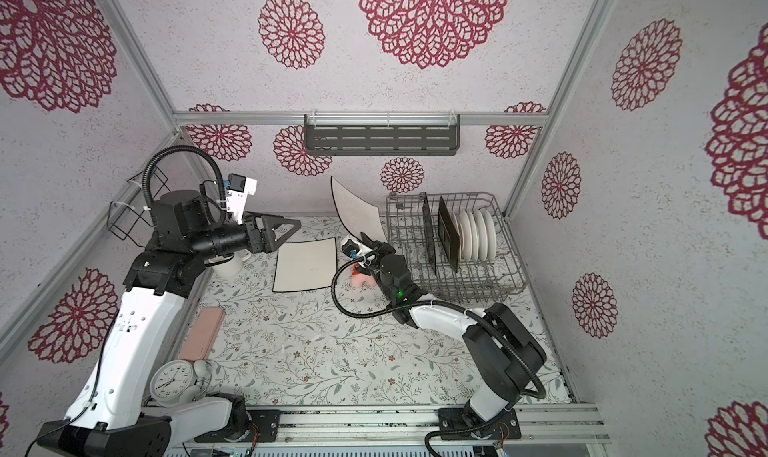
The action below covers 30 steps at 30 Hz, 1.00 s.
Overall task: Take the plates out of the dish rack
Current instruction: 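Lift the white square plate out of the rack toward the left gripper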
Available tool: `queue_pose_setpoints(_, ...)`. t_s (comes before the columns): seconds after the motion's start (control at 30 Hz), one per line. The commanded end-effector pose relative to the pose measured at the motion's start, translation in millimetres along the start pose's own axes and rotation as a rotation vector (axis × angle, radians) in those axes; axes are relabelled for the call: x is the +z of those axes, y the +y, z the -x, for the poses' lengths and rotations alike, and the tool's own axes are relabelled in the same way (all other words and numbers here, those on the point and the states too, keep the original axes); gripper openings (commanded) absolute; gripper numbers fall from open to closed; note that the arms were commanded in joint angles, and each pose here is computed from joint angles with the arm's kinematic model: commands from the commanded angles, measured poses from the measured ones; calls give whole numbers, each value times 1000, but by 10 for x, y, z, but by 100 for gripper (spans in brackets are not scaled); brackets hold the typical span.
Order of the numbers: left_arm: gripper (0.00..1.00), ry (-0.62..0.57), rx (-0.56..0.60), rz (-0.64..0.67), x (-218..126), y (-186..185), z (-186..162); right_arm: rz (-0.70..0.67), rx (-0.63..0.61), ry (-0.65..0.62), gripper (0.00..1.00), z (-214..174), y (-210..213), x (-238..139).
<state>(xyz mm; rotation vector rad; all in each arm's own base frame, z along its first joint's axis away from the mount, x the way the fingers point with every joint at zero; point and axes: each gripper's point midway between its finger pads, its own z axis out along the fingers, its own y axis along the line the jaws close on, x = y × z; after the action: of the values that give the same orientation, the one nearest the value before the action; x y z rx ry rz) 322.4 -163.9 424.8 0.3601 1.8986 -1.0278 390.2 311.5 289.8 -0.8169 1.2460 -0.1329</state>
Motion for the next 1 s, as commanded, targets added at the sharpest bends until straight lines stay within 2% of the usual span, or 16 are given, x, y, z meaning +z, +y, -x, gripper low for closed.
queue_pose_setpoints(0.0,98,2,-66,-19,62,52,50,-305,57,-295,0,1017,-890,-215)
queue_pose_setpoints(0.33,100,-58,-143,-37,270,194,299,-313,23,-357,0,1326,-742,-207)
queue_pose_setpoints(0.57,99,-24,-188,-10,388,372,196,-314,-90,-359,0,1418,-513,-51)
queue_pose_setpoints(0.97,99,11,-232,82,435,593,71,-332,-194,-401,0,1688,-288,-62)
